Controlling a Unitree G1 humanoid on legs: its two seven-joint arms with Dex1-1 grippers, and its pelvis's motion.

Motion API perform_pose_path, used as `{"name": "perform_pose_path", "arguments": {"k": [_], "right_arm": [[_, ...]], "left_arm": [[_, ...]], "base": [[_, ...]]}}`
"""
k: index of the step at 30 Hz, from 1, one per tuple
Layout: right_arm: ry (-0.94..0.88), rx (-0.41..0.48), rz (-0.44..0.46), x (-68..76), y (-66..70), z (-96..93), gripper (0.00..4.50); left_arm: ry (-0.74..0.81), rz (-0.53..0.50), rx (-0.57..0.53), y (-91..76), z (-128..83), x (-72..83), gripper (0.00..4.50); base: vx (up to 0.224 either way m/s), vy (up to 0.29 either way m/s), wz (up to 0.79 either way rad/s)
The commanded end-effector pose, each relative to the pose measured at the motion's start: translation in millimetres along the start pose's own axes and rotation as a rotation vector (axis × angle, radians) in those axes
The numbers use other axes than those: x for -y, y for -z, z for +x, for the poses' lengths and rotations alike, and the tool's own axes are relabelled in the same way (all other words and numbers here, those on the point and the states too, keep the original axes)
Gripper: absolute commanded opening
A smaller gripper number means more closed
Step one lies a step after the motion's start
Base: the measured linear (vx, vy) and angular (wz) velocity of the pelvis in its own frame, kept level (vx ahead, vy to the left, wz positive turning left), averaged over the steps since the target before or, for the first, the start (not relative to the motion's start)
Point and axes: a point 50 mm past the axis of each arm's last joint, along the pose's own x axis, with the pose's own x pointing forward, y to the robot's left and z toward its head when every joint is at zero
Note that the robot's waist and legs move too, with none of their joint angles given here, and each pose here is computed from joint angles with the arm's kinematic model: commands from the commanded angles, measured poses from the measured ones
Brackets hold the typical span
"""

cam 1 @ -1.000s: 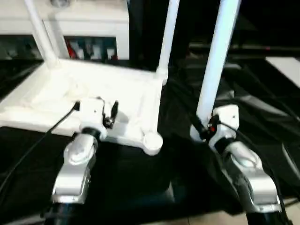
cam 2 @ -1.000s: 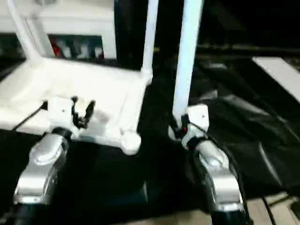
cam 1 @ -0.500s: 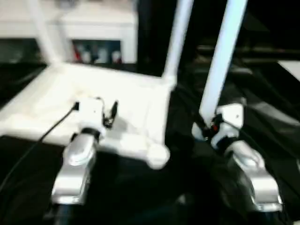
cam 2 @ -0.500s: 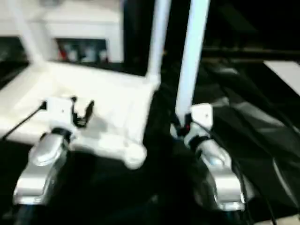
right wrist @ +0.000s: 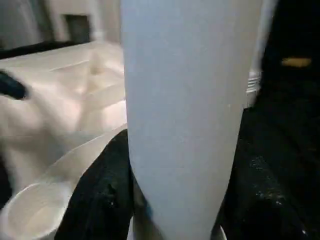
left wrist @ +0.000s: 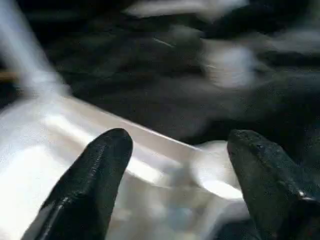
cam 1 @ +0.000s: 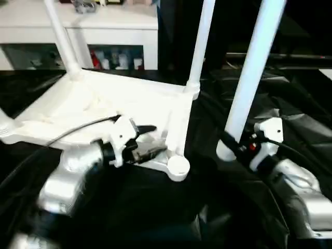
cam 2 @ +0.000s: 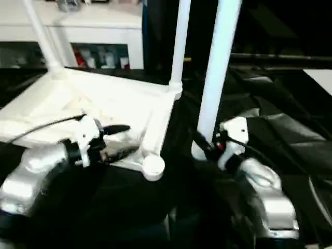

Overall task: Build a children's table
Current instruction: Insert table leg to table base

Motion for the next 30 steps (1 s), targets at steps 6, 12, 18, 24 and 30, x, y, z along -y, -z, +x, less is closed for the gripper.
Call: {"name": "perform_pose_path", "arguments": {"k": [6, 12, 18, 24, 30], "right_arm": [[-0.110, -0.048, -0.046, -11.1, 0.9, -5.3, 1.89], [-0.115, -0.054, -0.049, -11.7, 1.8, -8.1, 1.89], [-0.126, -0.065, -0.055, -12.8, 2.4, -10.3, 1.89], [-0.146, -0.068, -0.051, -14.7, 2.5, -10.8, 1.89], [-0.145, -0.070, -0.061, -15.4, 3.0, -11.2, 1.89]], "left_arm": [[0.290, 0.135, -0.248, 20.8, 4.6, -6.7, 3.56], [0.310, 0.208, -0.290, 20.8, 2.3, -21.2, 2.83], [0.353, 0.281, -0.311, 17.9, 2.6, -35.3, 2.44], [0.415, 0.298, -0.336, 19.3, 3.8, -37.9, 1.88], [0.469, 0.317, -0.355, 22.3, 7.7, -38.4, 1.41]], "base": [[0.000, 0.000, 0.00], [0.000, 0.000, 0.00], [0.000, 0.000, 0.00], [0.000, 0.000, 0.00], [0.000, 0.000, 0.00]]}}
